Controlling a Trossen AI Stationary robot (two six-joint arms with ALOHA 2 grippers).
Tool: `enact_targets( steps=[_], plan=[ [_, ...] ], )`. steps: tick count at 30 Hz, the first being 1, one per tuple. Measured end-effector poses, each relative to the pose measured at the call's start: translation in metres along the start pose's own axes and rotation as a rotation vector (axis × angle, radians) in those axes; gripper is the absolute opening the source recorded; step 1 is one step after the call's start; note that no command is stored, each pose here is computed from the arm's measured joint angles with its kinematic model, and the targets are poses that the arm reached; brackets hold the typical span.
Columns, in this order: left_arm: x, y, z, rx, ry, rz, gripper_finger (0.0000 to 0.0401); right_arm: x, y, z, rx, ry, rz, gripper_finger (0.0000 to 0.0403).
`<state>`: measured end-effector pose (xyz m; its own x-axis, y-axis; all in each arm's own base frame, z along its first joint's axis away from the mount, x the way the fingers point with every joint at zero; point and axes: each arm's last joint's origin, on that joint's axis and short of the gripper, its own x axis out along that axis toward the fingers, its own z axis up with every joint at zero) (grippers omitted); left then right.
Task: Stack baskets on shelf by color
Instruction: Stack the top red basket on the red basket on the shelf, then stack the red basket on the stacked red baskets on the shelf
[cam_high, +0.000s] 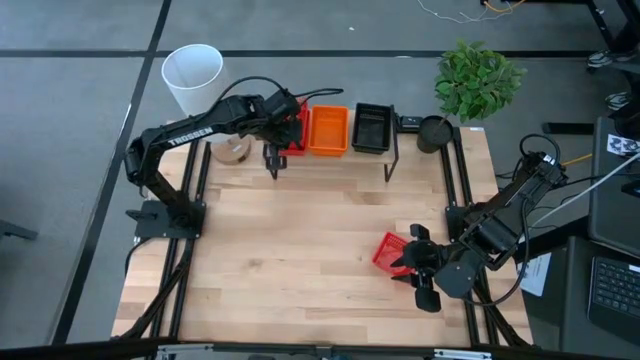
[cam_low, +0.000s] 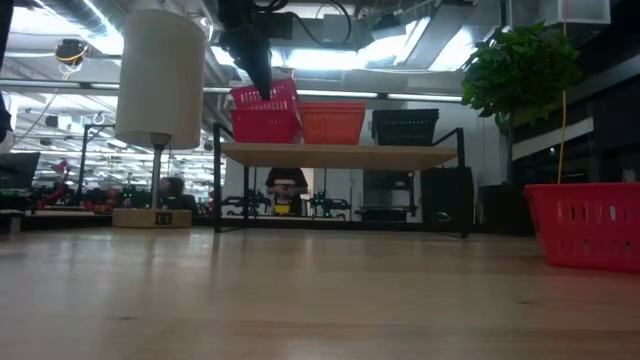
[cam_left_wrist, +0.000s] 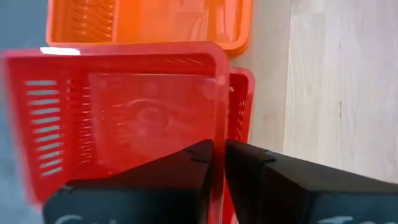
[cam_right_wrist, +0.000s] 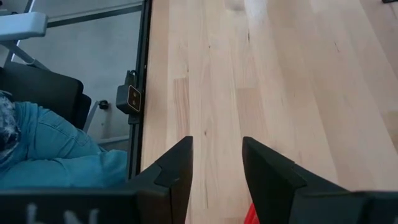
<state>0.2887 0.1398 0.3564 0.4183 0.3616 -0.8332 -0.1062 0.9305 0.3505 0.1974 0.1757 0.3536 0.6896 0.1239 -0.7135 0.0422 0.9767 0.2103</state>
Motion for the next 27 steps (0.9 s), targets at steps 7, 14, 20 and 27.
enact_targets(
  steps=[7,14,20,27],
  plan=[
    [0.000,-0.001,-0.002,-0.004,0.025,-0.004,0.0066,0.000,0.000,0.000,0.000,0.001,0.001,0.0138],
    [-0.005,-0.010,0.002,0.023,0.020,0.022,0.0080,0.000,0.000,0.000,-0.001,0.005,-0.001,0.0138],
    [-0.028,-0.029,0.007,0.034,-0.054,0.008,0.0082,0.000,0.000,-0.001,0.003,0.014,0.004,0.0138],
    [-0.058,-0.060,0.010,-0.098,-0.143,-0.062,0.0081,0.006,-0.001,-0.008,0.106,0.087,-0.008,0.0138]
  ],
)
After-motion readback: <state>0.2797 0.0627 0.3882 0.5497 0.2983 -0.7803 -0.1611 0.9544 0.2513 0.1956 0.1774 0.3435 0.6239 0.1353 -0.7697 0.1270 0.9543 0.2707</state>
